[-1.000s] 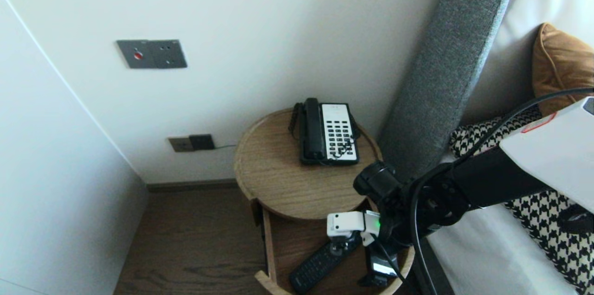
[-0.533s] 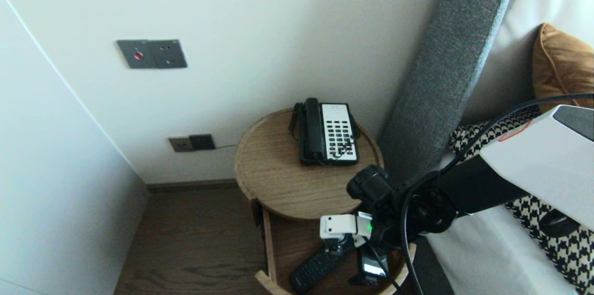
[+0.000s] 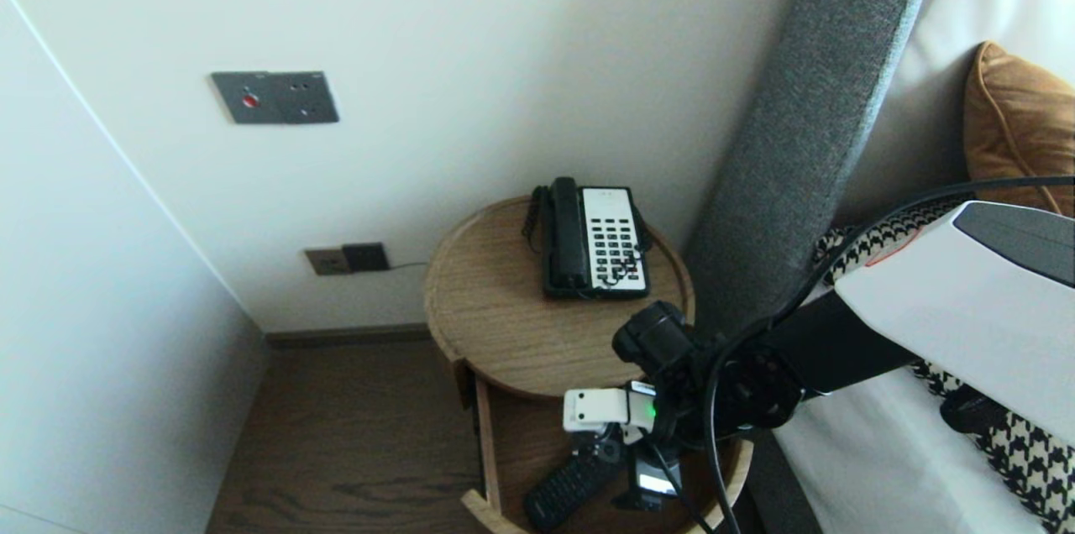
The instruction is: Take the remote control out of the drawer one by one and place them on the table
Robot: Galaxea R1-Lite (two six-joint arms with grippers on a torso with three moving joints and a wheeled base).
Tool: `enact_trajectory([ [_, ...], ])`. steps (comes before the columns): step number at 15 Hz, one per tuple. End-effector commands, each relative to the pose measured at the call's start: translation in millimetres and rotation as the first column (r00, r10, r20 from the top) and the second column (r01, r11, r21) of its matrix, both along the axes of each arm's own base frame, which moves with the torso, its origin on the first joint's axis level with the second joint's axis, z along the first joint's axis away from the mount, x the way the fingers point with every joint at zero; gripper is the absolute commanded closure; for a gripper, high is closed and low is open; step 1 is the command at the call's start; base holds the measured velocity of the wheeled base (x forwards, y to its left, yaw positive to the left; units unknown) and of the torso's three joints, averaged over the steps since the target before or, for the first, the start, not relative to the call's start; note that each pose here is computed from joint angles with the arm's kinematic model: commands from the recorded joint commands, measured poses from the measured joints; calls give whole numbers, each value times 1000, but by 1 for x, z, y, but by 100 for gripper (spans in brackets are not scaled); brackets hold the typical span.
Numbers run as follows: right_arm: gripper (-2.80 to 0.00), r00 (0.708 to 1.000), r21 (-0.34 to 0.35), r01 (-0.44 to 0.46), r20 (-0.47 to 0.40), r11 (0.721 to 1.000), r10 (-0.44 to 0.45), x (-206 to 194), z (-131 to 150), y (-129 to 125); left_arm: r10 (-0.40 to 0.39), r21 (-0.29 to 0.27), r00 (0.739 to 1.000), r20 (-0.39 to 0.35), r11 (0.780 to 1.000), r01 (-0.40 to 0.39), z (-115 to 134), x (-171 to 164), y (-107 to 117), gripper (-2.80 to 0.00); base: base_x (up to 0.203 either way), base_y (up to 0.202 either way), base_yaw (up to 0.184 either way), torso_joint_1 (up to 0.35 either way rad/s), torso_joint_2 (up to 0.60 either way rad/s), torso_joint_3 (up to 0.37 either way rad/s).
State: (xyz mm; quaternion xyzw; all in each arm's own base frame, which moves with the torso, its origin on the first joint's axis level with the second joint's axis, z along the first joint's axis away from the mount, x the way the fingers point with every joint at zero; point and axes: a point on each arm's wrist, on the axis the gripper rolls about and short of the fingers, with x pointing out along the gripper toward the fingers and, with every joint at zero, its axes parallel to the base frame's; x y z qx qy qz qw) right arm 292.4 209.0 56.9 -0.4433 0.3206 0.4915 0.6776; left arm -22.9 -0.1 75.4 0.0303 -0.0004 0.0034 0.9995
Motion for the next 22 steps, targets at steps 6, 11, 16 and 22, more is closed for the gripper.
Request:
enact_trajectory([
  [6, -280, 1000, -5, -19, -3, 1000, 19, 5, -22, 10, 1, 1, 1000, 1, 1000, -1, 0, 0, 0, 0, 0, 0, 0, 0, 0, 0],
  [11, -280, 999, -4, -41, -7, 999, 41, 5, -23, 9, 1, 6, 1000, -1, 1000, -1, 0, 0, 0, 0, 0, 0, 0, 0, 0, 0],
  [16, -280, 999, -8, -36, -15, 999, 36, 7, -28, 7, -4, 16, 1000, -1, 1000, 4, 0, 0, 0, 0, 0, 0, 0, 0, 0, 0],
  [22, -280, 999, -15, -38, -29, 999, 37, 8, -35, 7, -10, 30, 1000, -4, 1000, 10, 0, 0, 0, 0, 0, 0, 0, 0, 0, 0],
])
